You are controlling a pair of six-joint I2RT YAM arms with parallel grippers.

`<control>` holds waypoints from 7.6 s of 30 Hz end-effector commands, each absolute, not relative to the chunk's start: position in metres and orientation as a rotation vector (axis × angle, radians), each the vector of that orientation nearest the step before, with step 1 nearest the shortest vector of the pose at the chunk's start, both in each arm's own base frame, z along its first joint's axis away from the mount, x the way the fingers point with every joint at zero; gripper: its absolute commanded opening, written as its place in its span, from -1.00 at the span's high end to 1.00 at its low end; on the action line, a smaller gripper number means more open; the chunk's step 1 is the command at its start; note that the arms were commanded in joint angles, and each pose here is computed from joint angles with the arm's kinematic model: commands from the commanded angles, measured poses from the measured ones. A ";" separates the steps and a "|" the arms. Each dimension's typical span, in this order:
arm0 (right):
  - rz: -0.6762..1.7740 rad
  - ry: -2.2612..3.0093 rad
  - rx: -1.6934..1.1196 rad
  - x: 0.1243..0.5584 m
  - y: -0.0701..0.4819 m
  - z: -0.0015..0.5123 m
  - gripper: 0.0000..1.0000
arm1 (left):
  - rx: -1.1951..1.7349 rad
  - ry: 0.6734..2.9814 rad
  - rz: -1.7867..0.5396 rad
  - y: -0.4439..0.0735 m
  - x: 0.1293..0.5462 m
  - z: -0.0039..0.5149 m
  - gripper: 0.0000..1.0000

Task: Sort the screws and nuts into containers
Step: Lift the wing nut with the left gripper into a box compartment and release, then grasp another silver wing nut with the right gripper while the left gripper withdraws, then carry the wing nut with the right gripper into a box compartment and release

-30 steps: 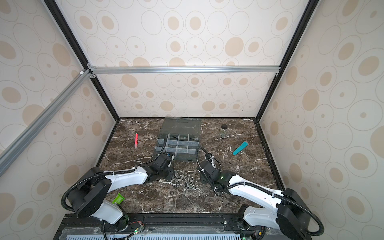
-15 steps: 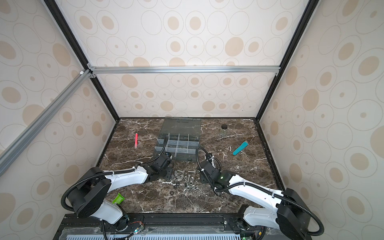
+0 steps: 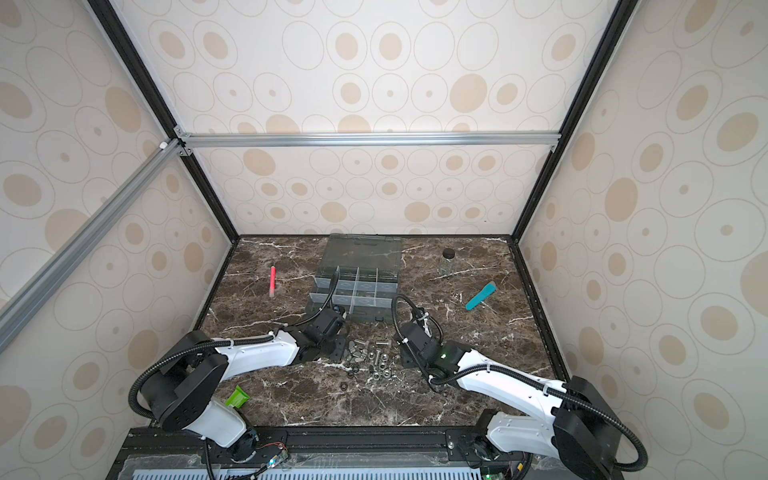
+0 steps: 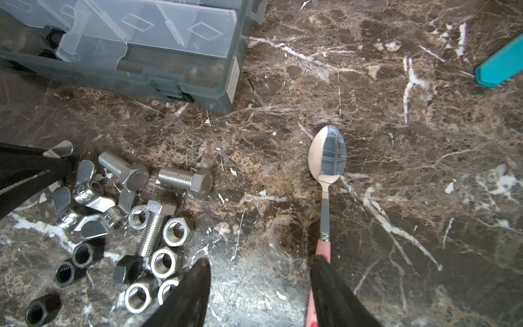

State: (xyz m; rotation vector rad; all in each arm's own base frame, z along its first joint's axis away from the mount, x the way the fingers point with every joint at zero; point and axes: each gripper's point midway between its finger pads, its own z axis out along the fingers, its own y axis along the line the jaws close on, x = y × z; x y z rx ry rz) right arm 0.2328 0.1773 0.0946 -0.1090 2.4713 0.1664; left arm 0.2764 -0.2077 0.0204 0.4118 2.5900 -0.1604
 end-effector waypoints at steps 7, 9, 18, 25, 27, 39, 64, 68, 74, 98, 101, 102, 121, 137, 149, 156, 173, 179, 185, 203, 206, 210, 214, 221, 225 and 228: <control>0.131 2.471 -0.086 0.232 0.170 0.091 -0.20 | 0.422 2.538 -0.205 -0.220 0.284 0.043 0.75; 0.130 2.469 -0.083 0.231 0.169 0.092 -0.20 | 0.416 2.504 -0.240 -0.227 0.291 0.060 0.75; 0.129 2.453 -0.069 0.231 0.165 0.096 -0.20 | 0.410 2.331 -0.359 -0.267 0.337 0.130 0.74; 0.132 2.450 -0.063 0.229 0.163 0.098 -0.20 | 0.448 2.332 -0.338 -0.290 0.375 0.128 0.74; 0.129 2.451 -0.058 0.228 0.161 0.097 -0.20 | 0.460 2.334 -0.339 -0.295 0.383 0.127 0.74; 0.134 2.431 -0.023 0.225 0.153 0.100 -0.20 | 0.409 2.356 -0.357 -0.291 0.390 0.113 0.53; 0.145 2.433 -0.043 0.225 0.156 0.099 -0.20 | 0.269 2.322 -0.373 -0.248 0.365 0.132 0.37; 0.147 2.432 -0.062 0.226 0.158 0.099 -0.21 | 0.223 2.308 -0.391 -0.239 0.359 0.135 0.37; 0.162 2.444 -0.098 0.227 0.165 0.099 -0.21 | 0.172 2.304 -0.399 -0.226 0.349 0.135 0.36; 0.299 2.556 -0.409 0.240 0.243 0.088 -0.19 | -0.024 2.229 -0.379 -0.172 0.319 0.144 0.35; 0.310 2.567 -0.468 0.240 0.255 0.085 -0.19 | -0.043 2.228 -0.383 -0.169 0.316 0.141 0.35; 0.316 2.571 -0.486 0.240 0.260 0.084 -0.19 | -0.048 2.229 -0.385 -0.167 0.315 0.140 0.35; 0.412 2.606 -0.728 0.238 0.328 0.062 -0.19 | -0.153 2.204 -0.432 -0.153 0.301 0.139 0.35; 0.377 2.601 -0.809 0.250 0.358 0.052 -0.12 | -0.160 2.188 -0.464 -0.154 0.300 0.141 0.35; 0.350 2.632 -0.816 0.252 0.360 0.038 0.10 | -0.160 2.181 -0.487 -0.156 0.299 0.141 0.33; 0.344 2.647 -0.810 0.253 0.362 0.031 0.23 | -0.160 2.189 -0.491 -0.156 0.298 0.138 0.33; 0.338 2.671 -0.824 0.254 0.367 0.018 0.53 | -0.162 2.190 -0.486 -0.154 0.296 0.136 0.33; 0.405 2.660 -0.811 0.253 0.376 0.023 0.57 | -0.169 2.190 -0.477 -0.151 0.295 0.135 0.33; 0.430 2.643 -0.794 0.255 0.379 0.030 0.59 | -0.173 2.186 -0.482 -0.151 0.295 0.136 0.33; 0.513 2.437 -0.760 0.303 0.373 0.112 0.61 | -0.197 2.167 -0.501 -0.145 0.288 0.136 0.32; 0.472 2.410 -0.750 0.326 0.363 0.127 0.61 | -0.193 2.168 -0.516 -0.147 0.286 0.136 0.33; 0.430 2.421 -0.700 0.355 0.347 0.129 0.61 | -0.196 2.166 -0.524 -0.147 0.285 0.137 0.33; 0.370 2.442 -0.672 0.376 0.332 0.119 0.62 | -0.201 2.166 -0.519 -0.145 0.284 0.136 0.32; 0.323 2.494 -0.637 0.390 0.319 0.095 0.60 | -0.213 2.169 -0.528 -0.144 0.281 0.133 0.33; 0.305 2.513 -0.648 0.389 0.317 0.087 0.57 | -0.212 2.171 -0.529 -0.144 0.281 0.133 0.32; 0.304 2.515 -0.648 0.389 0.315 0.086 0.48 | -0.213 2.169 -0.529 -0.144 0.282 0.133 0.32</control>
